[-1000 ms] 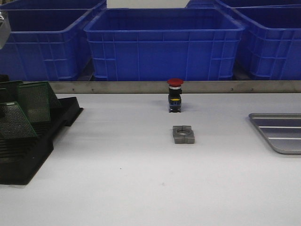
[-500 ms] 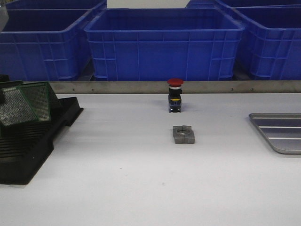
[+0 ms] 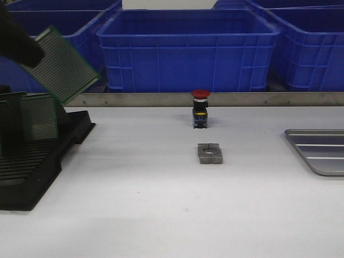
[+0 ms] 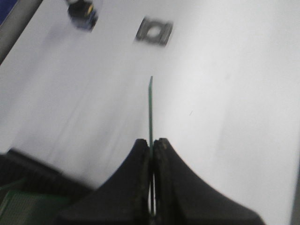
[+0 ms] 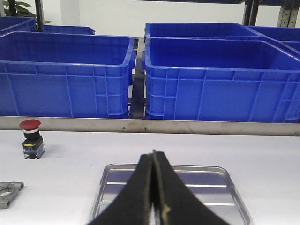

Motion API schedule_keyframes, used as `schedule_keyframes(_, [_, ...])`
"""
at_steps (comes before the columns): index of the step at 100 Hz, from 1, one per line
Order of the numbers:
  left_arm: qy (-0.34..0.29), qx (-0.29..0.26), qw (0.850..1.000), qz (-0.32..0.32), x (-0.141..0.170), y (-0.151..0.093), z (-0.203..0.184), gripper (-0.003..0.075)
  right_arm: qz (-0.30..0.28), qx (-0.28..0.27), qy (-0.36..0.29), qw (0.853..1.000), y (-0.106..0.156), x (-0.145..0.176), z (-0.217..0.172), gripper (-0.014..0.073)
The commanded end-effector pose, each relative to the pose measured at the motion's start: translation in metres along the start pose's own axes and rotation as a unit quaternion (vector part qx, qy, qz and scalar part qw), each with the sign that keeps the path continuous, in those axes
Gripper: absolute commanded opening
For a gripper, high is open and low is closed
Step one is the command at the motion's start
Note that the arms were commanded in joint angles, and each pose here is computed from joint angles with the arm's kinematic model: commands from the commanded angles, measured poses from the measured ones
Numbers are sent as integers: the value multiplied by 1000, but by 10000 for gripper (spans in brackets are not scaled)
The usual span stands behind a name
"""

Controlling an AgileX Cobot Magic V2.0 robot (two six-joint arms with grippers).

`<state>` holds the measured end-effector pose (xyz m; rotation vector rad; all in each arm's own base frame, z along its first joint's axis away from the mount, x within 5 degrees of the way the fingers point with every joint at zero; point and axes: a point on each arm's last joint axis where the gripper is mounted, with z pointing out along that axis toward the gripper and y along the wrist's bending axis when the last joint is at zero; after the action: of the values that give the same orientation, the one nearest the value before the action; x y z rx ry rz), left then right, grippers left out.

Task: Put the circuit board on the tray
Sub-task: 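Grasp the green board with the left gripper and lift it out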

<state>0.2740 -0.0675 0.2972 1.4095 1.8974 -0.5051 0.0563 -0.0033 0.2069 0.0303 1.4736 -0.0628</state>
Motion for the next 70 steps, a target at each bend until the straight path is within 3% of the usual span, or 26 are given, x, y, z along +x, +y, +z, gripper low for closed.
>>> schedule_keyframes(1, [-108, 24, 993, -30, -30, -9, -16, -20, -3, -3, -63, 998, 0, -14, -3, -61])
schedule_keyframes(16, [-189, 84, 977, -56, -46, -18, -19, -20, -3, -3, -63, 998, 0, -14, -3, -61])
schedule_keyframes(27, [-216, 112, 968, -54, -59, -27, -15, -20, -3, -3, -64, 998, 0, -14, -3, -61])
schedule_keyframes(70, [-179, 249, 951, -43, -76, -62, 57, -20, 4, -3, -82, 997, 0, -22, -4, -59])
